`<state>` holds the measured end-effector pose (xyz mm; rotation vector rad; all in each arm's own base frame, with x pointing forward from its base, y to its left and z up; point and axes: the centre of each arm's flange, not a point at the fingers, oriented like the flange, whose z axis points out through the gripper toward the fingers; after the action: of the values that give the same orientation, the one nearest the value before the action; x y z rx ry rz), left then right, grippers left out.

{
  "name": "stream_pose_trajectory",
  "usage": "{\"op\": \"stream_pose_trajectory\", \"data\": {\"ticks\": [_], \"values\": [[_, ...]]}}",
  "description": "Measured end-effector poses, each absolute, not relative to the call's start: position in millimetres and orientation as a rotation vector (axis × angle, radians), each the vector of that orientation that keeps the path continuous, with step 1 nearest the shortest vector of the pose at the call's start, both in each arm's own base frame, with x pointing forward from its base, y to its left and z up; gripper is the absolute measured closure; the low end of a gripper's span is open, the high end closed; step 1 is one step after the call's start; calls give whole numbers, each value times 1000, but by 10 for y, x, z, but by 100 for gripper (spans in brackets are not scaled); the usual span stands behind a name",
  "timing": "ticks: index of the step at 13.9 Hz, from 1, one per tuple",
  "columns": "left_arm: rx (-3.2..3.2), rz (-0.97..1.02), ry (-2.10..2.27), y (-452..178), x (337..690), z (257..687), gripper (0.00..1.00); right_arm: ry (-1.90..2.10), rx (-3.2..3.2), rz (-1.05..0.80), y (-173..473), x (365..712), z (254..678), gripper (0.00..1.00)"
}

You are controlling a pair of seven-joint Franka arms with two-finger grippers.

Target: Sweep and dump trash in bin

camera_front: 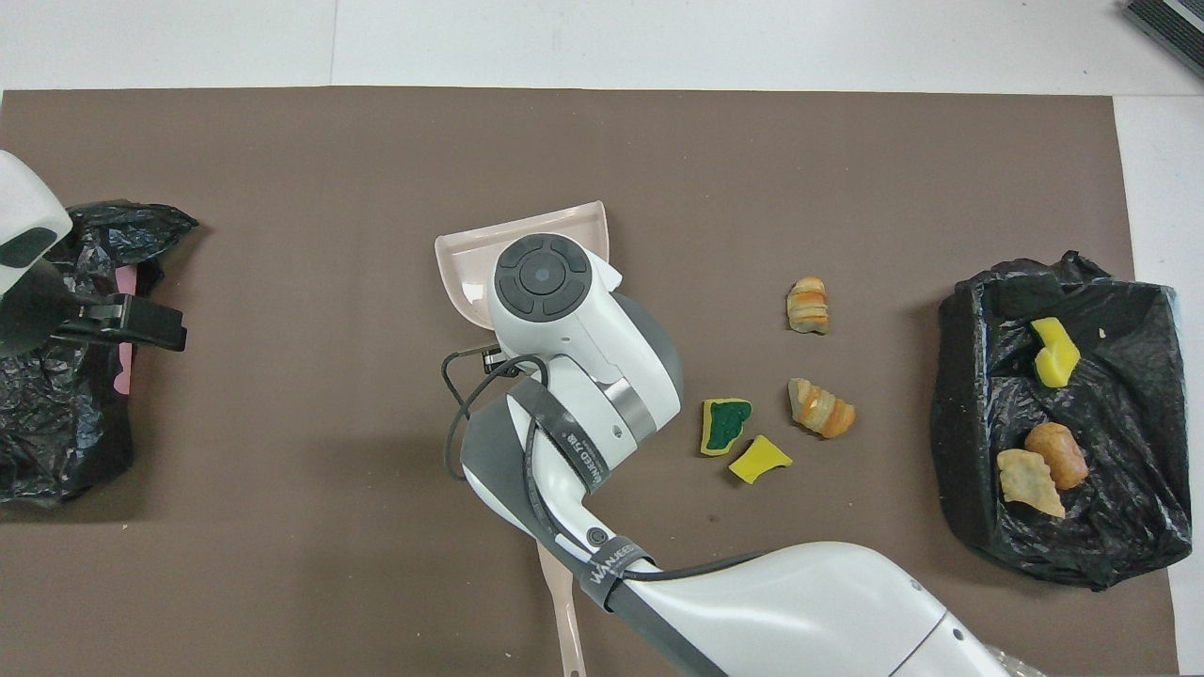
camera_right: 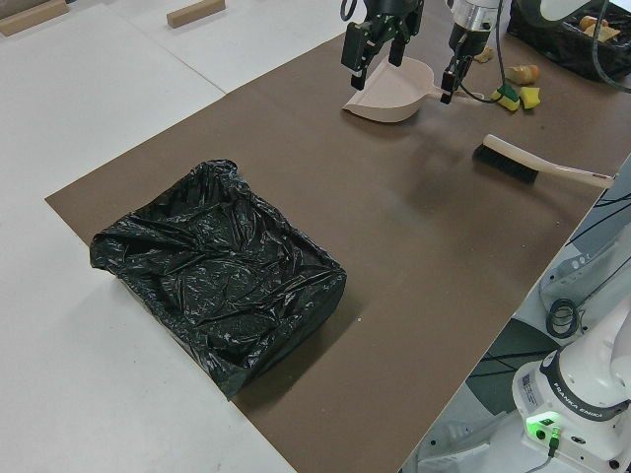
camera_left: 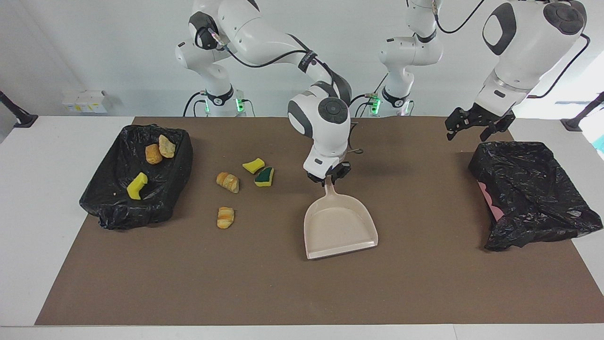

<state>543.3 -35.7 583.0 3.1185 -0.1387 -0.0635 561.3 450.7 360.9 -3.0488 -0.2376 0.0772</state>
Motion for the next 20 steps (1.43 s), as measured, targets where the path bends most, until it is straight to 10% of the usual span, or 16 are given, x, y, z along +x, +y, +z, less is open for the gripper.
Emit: {"op": "stream_pose_trajectory", "data": {"ticks": [7,12,20], "values": [[3118,-9,-150,-404,5493,5779,0,25,-3038,70,4707,5461,3511,67],[3114,-30,-200,-596,5585,5605,0,49,-3032,53,4641,5514,3540,40],[3086,5,-292,-1244,5968,4862,0,59,-3016,-13,4417,5188,4465,29]]}}
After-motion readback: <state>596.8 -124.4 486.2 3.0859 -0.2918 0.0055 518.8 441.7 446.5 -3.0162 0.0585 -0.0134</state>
